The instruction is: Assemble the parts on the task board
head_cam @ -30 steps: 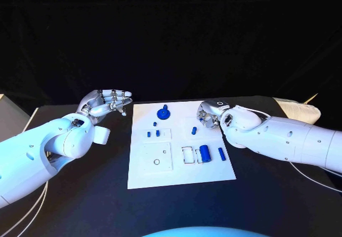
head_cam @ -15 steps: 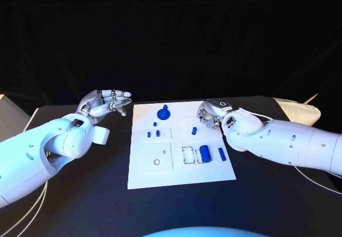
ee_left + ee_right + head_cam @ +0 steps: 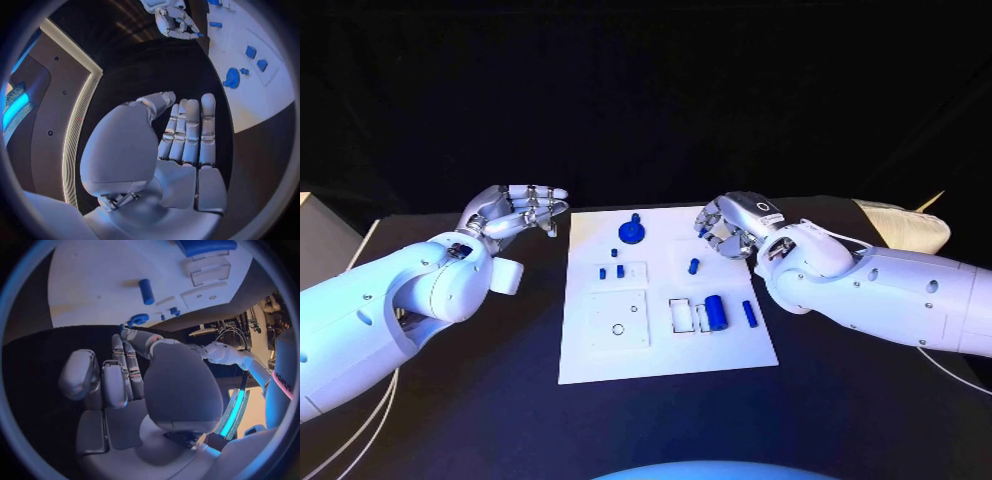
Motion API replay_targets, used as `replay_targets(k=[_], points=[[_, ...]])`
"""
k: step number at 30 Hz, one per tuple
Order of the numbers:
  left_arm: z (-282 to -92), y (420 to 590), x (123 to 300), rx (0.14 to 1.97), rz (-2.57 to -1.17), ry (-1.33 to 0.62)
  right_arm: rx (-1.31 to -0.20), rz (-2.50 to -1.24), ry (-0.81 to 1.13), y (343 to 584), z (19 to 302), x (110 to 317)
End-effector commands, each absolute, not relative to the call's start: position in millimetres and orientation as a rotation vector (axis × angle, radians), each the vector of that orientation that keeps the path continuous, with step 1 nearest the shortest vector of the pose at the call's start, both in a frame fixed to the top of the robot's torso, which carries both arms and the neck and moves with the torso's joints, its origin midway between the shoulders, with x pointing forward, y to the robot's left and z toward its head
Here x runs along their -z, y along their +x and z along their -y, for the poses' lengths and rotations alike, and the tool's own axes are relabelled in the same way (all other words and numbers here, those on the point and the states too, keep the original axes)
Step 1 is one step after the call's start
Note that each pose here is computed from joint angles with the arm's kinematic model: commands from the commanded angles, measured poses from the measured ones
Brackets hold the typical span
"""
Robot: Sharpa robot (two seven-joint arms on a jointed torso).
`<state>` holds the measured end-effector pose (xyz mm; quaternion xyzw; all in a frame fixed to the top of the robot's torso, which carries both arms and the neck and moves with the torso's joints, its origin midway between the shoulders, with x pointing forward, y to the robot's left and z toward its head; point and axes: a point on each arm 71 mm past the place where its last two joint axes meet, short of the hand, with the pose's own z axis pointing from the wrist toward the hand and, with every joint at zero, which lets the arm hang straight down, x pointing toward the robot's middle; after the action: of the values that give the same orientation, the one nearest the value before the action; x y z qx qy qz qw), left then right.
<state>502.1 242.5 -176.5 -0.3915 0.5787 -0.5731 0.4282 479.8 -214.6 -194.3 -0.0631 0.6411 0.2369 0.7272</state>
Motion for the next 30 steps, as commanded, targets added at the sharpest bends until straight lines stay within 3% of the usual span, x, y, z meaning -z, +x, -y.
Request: replay_targets(k=[1,14,30], points=[[-239.0,500.6,175.8,1.459,-1.438,-0.969,-0.615,-1.408,-0.151,468.0,198.9,192.7],[-231.5,495.3,175.2,1.483,-1.426,-0.963,-0.775,-1.487,-0.239,433.0,140.9,213.7],[-227.6,492.4,174.8,1.496,-1.435,-0.961,-0.775,-1.598,-0.315,415.5,108.6,251.6]])
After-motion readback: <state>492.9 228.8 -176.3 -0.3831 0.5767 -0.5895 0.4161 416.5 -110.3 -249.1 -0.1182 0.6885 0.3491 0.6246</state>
